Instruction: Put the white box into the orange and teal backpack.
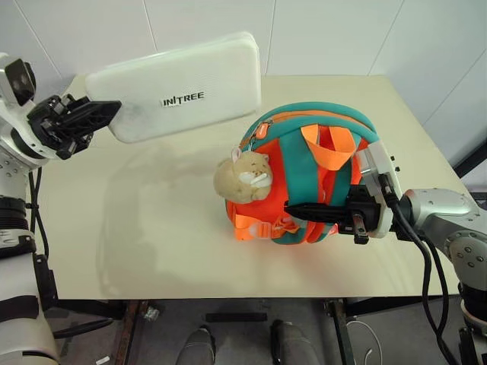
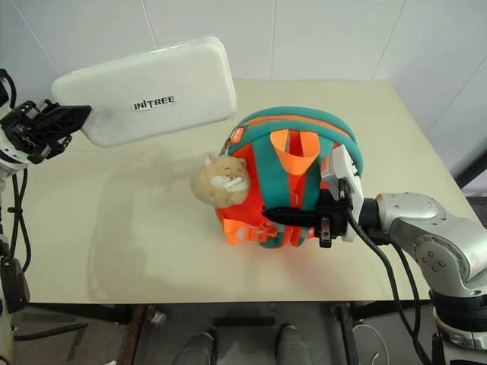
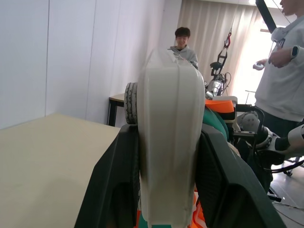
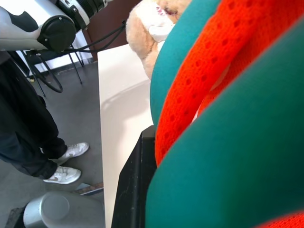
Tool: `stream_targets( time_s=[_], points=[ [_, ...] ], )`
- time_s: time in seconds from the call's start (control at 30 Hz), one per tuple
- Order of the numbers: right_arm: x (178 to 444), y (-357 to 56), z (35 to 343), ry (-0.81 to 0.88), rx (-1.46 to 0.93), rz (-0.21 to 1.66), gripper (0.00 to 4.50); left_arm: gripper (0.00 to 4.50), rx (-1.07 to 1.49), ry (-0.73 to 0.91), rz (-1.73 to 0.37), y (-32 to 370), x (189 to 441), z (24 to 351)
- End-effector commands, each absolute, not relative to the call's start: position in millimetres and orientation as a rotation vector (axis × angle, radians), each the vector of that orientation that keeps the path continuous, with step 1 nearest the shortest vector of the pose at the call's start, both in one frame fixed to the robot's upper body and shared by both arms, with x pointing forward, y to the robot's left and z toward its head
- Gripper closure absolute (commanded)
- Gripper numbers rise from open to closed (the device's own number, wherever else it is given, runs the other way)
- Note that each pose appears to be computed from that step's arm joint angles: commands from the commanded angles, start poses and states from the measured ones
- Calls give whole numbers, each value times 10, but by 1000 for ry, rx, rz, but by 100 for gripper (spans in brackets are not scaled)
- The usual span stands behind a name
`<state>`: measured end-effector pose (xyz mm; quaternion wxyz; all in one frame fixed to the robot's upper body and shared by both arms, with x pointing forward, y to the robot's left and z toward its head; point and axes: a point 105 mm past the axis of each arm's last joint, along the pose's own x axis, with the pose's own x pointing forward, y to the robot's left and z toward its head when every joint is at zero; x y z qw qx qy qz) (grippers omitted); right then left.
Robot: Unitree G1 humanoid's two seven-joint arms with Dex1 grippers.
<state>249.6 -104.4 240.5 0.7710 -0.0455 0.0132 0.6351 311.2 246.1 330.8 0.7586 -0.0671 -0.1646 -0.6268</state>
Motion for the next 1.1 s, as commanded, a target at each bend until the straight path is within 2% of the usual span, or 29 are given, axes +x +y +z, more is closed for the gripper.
stream_targets(
  time_s=[0.03,0.23,0.73,0.9,1.1],
  points=[
    [2461,-1075,2502,-40,-120,1389,450,328,-87,-454,-1498,2494,2825,3492],
    [2503,-1078,2491,-36,-125,1390,450,328,-103,-331,-1534,2435,2752,3336],
    [2510,-1085,2446,-29,-136,1381,450,328,11,-170,-1473,2430,2859,2984],
    [2511,-1078,2441,-33,-137,1380,450,328,100,-71,-1477,2371,2915,2840],
    [2521,-1065,2436,-37,-140,1378,450,328,252,-5,-1484,2233,3048,2814]
  ],
)
